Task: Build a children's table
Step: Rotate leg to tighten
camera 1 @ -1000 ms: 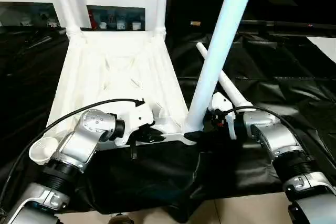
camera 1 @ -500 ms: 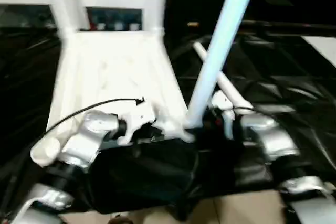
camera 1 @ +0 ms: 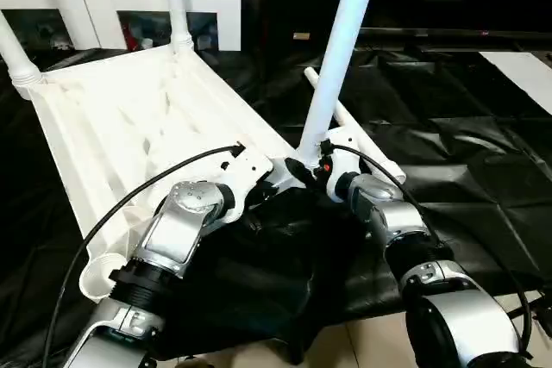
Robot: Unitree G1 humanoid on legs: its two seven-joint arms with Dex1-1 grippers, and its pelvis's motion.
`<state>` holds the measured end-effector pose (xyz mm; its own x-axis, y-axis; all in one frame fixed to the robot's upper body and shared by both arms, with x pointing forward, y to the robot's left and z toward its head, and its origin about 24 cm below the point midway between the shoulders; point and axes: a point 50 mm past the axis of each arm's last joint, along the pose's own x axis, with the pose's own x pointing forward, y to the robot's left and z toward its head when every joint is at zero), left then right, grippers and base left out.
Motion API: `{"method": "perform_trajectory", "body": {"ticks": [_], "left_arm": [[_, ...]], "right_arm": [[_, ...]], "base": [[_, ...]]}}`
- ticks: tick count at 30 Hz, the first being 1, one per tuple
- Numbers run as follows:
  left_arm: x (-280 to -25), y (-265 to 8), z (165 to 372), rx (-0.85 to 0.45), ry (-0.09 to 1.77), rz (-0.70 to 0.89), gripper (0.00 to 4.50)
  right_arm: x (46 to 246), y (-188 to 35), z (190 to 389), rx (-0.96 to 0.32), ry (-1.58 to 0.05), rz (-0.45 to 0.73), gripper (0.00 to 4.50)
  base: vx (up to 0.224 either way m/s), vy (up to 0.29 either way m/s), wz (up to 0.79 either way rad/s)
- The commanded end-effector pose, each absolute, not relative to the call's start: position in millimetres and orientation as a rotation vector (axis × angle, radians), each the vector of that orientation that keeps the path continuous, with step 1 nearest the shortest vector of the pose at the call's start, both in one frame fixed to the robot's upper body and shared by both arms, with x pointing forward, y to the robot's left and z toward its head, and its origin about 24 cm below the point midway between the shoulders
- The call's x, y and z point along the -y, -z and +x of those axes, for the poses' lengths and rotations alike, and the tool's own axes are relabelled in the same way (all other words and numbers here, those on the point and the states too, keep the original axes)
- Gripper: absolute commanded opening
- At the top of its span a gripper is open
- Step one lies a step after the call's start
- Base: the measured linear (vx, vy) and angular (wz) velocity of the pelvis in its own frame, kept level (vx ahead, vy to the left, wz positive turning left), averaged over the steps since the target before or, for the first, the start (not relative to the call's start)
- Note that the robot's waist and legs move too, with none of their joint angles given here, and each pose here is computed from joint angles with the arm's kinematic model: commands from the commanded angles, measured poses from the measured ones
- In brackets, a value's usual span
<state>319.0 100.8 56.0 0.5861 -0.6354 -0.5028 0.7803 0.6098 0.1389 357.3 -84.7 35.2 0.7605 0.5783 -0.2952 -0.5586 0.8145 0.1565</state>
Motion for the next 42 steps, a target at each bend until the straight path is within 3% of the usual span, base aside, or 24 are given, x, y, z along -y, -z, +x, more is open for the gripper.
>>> {"method": "perform_trajectory", "body": {"ticks": [1,6,11,21,24,26,28,39,41,42], "left_arm": [[-66.4,-76.0,312.3,-0.288,0.995,0.326,0.00],[-76.0,-76.1,311.0,-0.280,1.057,0.342,0.00],[-90.9,-75.6,300.1,-0.276,1.239,0.343,0.00],[-110.4,-70.8,297.7,-0.321,1.325,0.411,0.00],[-113.3,-71.2,298.0,-0.323,1.330,0.410,0.00],[-113.8,-71.3,297.8,-0.322,1.333,0.409,0.00],[-114.4,-71.1,296.9,-0.323,1.339,0.406,0.00],[-112.5,-71.2,300.2,-0.312,1.302,0.379,0.00],[-103.4,-73.2,313.4,-0.290,1.165,0.369,0.00],[-101.2,-73.7,315.7,-0.288,1.141,0.366,0.00]], "right_arm": [[55.8,-29.0,346.0,-0.382,-0.803,0.034,3.87],[72.7,-34.5,342.1,-0.345,-0.956,-0.051,3.87],[105.4,-43.8,330.7,-0.305,-1.180,-0.125,3.87],[120.7,-46.6,313.7,-0.375,-1.393,-0.177,3.87],[119.7,-46.7,312.1,-0.385,-1.408,-0.162,3.56],[119.0,-47.2,311.7,-0.383,-1.410,-0.153,3.56],[118.0,-47.8,310.3,-0.387,-1.422,-0.145,3.16],[113.1,-40.4,311.0,-0.404,-1.343,-0.103,2.75],[104.5,-26.3,328.1,-0.419,-1.030,-0.088,2.75],[103.0,-23.7,331.2,-0.428,-0.969,-0.077,2.75]], "base": [[0.000,0.000,0.00],[0.000,0.000,0.00],[0.000,0.000,0.00],[0.000,0.000,0.00],[0.000,0.000,0.00],[0.000,0.000,0.00],[0.000,0.000,0.00],[0.000,0.000,0.00],[0.000,0.000,0.00],[0.000,0.000,0.00]]}}
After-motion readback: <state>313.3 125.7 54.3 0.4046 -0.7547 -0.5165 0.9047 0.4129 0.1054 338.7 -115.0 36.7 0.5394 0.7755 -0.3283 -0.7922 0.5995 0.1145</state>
